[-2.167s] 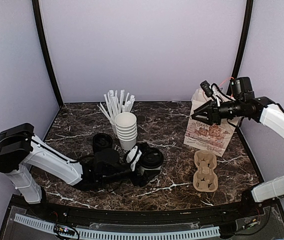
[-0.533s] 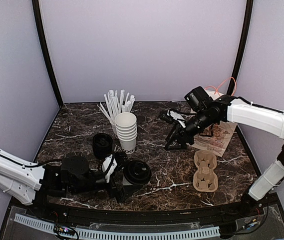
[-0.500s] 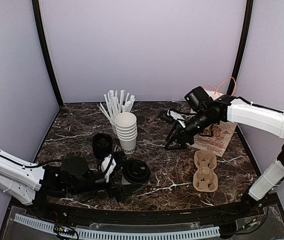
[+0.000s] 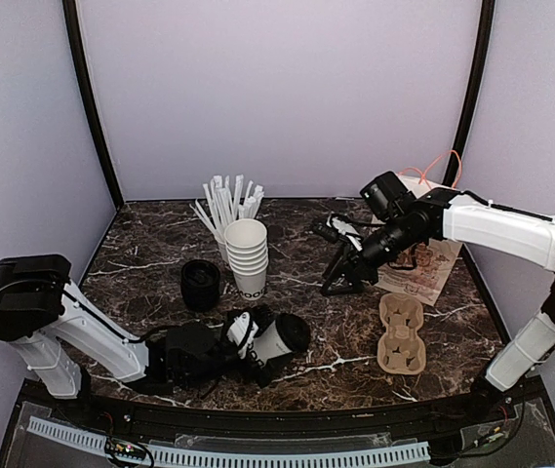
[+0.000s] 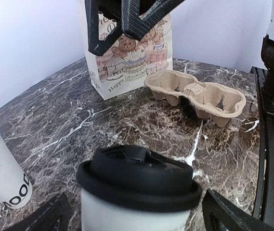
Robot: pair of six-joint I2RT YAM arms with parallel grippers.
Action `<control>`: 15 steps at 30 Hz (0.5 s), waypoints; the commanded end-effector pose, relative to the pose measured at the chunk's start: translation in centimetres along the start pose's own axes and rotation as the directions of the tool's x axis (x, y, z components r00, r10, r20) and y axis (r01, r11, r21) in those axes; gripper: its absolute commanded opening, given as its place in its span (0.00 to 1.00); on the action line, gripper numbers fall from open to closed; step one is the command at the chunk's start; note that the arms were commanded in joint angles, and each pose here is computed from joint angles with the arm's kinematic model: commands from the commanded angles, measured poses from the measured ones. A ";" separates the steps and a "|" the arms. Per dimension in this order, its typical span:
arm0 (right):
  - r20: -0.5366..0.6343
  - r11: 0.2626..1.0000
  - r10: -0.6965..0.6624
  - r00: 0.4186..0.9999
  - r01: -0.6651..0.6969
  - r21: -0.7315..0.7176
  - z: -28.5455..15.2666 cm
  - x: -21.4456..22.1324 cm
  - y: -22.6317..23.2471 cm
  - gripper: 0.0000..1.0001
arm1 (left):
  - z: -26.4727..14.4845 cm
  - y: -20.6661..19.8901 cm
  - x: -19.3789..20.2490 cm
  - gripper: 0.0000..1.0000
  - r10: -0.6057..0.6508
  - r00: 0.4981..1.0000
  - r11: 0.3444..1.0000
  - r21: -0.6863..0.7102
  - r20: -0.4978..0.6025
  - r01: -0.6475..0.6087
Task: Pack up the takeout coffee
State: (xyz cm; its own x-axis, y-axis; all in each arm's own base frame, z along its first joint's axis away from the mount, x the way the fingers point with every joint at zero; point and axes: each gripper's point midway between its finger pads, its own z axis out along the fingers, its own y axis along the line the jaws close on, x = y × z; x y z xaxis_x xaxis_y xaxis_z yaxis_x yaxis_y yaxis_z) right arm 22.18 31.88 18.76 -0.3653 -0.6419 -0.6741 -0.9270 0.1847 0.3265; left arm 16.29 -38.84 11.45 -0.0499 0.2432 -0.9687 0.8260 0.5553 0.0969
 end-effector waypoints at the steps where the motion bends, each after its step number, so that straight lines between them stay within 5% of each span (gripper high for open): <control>1: -0.002 0.996 0.051 0.999 -0.051 -0.073 1.1 0.7 0.9 0.64 | 0.6 0.0 -5.2 0.99 -0.090 0.969 0.995 0.049 0.230 0.081; 10: -0.070 0.988 0.087 0.994 -0.095 -0.118 3.8 1.6 0.7 0.66 | 0.3 0.0 -4.3 0.98 -0.126 0.979 0.990 0.087 0.161 0.113; 15: -0.108 0.998 0.043 0.993 -0.048 -0.047 3.4 2.3 -0.2 0.67 | -0.5 -0.4 -3.4 0.99 -0.087 0.994 0.990 0.108 -0.064 0.093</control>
State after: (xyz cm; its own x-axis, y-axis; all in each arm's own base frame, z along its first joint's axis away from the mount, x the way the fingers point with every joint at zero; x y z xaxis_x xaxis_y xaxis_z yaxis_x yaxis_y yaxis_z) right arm 20.77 32.96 13.94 -0.4465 -0.6996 -0.5579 -0.8690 0.1902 0.4568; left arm 16.56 -40.03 14.23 -0.0873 0.1371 -0.9867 0.8619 0.5071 -0.0058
